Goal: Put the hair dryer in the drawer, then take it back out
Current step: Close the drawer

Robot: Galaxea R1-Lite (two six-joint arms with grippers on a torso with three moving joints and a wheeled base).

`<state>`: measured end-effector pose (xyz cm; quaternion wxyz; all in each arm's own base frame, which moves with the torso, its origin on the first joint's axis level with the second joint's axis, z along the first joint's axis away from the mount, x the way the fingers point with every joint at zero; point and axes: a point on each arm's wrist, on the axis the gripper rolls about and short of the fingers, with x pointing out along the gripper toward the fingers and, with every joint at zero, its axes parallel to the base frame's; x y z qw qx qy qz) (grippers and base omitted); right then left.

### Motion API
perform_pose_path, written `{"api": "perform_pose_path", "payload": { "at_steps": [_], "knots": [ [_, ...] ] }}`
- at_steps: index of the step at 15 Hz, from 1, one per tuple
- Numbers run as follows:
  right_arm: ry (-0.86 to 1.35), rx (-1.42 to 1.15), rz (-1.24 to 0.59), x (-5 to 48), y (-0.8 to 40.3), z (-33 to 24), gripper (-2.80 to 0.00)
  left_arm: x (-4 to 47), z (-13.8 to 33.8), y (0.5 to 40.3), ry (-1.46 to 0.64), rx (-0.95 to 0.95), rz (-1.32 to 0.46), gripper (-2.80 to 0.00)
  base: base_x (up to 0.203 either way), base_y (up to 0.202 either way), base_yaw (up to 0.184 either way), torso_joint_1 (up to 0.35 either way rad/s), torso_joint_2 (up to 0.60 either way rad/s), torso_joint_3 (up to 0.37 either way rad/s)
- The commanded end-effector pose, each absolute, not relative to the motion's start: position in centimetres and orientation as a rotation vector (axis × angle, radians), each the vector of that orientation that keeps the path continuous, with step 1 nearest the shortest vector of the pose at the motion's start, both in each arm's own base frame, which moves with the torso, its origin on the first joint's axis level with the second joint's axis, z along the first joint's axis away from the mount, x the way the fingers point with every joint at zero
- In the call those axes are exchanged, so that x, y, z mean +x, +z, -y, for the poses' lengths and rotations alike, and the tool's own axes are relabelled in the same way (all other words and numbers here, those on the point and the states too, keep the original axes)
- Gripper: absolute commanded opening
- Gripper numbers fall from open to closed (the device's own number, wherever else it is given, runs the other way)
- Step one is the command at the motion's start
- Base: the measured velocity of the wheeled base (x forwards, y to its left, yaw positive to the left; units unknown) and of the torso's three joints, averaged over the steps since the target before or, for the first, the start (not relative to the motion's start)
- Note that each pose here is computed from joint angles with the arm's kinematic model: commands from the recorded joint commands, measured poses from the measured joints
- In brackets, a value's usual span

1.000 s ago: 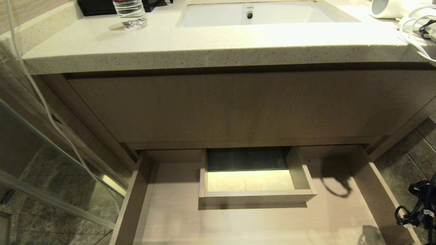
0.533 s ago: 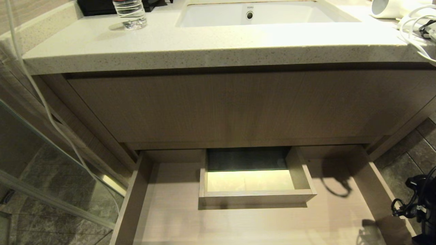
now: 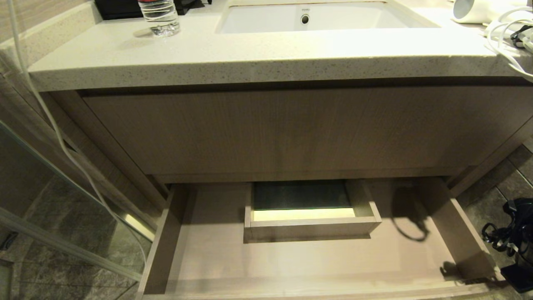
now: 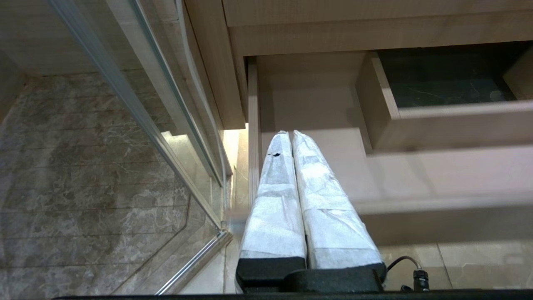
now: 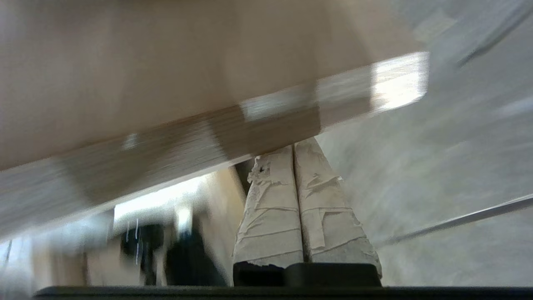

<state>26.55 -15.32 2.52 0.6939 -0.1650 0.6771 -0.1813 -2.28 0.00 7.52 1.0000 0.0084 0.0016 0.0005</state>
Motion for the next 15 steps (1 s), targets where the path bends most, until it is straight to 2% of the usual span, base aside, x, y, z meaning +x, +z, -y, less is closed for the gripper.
{"api": "perform_pose_path", "payload": {
  "at_steps": [1,8,15],
  "knots": [
    [-0.452,-0.39,-1.364,27.5,4.2,15.5,-2.8,-2.3,0.0,7.5,0.002,0.017,-0.003,-2.8,0.0,0.0,0.0,0.0,0.0,0.0],
    [-0.537,-0.452,-0.832,32.7,9.3,12.6,-2.8,-2.3,0.0,7.5,0.002,0.017,-0.003,-2.8,0.0,0.0,0.0,0.0,0.0,0.0],
    [-0.475,-0.501,-0.774,29.7,11.9,11.3,-2.8,-2.3,0.0,7.5,0.002,0.017,-0.003,-2.8,0.0,0.0,0.0,0.0,0.0,0.0]
  ]
}}
